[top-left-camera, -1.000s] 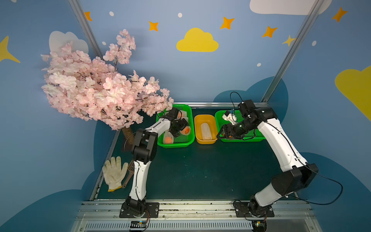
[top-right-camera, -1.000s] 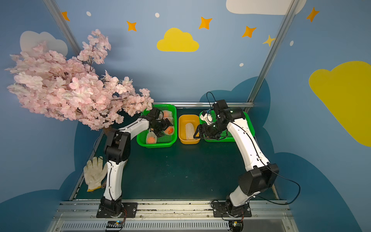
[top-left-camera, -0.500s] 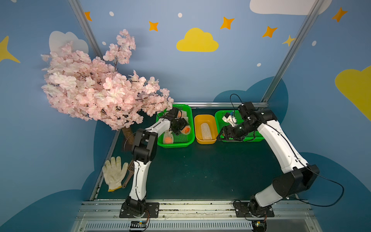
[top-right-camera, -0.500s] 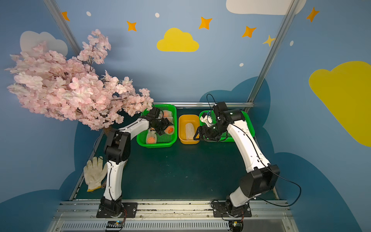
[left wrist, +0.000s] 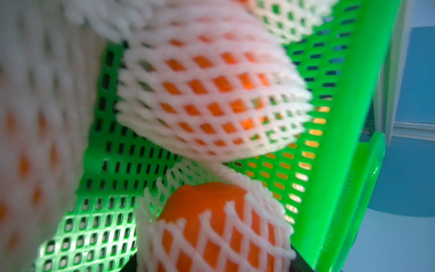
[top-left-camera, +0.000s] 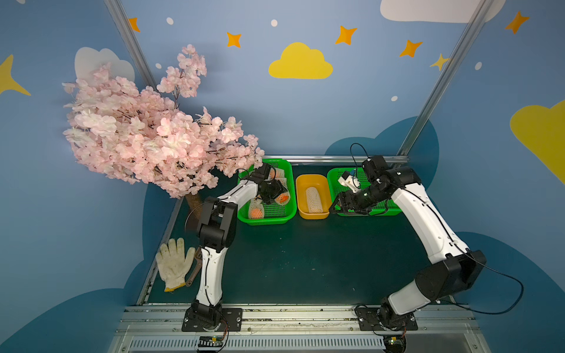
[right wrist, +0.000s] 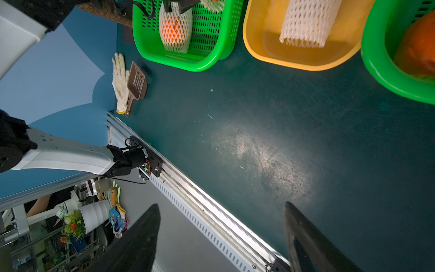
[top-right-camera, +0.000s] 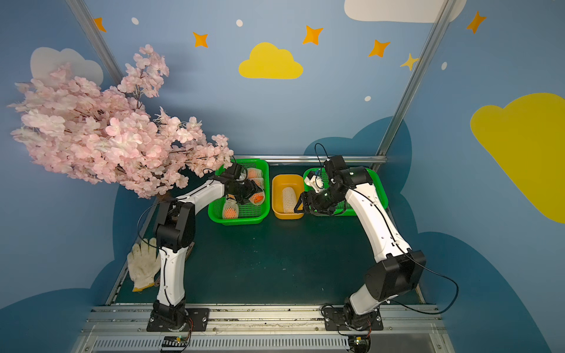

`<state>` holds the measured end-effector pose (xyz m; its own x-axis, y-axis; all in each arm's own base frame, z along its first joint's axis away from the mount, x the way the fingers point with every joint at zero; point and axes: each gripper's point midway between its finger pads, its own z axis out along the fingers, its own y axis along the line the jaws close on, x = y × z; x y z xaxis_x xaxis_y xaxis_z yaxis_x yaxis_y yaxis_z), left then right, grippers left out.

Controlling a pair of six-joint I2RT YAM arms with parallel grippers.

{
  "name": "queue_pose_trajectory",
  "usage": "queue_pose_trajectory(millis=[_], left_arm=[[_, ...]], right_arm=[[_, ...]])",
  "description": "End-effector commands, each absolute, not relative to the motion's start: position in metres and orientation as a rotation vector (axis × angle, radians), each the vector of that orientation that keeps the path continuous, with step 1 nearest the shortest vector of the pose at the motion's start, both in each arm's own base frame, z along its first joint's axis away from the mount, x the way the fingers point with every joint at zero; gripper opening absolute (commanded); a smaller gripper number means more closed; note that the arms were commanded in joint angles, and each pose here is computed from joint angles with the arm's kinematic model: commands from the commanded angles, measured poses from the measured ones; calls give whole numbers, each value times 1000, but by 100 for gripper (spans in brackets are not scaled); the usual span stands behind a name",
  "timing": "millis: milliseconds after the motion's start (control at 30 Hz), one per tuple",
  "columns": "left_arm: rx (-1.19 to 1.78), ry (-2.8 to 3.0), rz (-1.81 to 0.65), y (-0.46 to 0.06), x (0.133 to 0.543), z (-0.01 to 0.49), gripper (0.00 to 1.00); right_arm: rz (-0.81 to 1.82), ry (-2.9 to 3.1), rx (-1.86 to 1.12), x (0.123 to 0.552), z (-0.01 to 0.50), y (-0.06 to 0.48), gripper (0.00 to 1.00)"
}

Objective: Remove foam nets from oranges
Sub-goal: Pick up the orange from the basket, then place the orange at the center of the board.

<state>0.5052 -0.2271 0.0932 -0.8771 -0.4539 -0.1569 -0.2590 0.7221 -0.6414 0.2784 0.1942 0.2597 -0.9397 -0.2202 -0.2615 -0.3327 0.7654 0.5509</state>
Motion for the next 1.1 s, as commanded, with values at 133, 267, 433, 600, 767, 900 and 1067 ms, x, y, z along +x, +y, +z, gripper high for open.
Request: queue_pose_trajectory(millis=[133, 267, 433, 600, 767, 900, 1067], left_arm=[[-188, 2521, -817, -234, 474, 177, 63], [-25, 2501, -740, -245, 440, 199, 63], [155, 2523, -706, -268, 373, 201, 63], [300, 2609, -701, -294, 294, 174, 64], [339, 2712, -727, -308, 247, 128, 64], [328, 2788, -747, -320, 232, 95, 64], [314, 2859, -744, -326, 226, 70, 64]], right_arm=[[958, 2724, -367, 283, 269, 190, 80], [1033, 2693, -299, 287, 273, 190, 81], [1108, 2679, -216, 289, 272, 185, 81], [1120, 2708, -179, 283, 259, 181, 81], [1142, 2763, -178, 269, 239, 184, 81], [1152, 2813, -177, 258, 220, 187, 81], [1196, 2882, -137, 250, 192, 194, 80]])
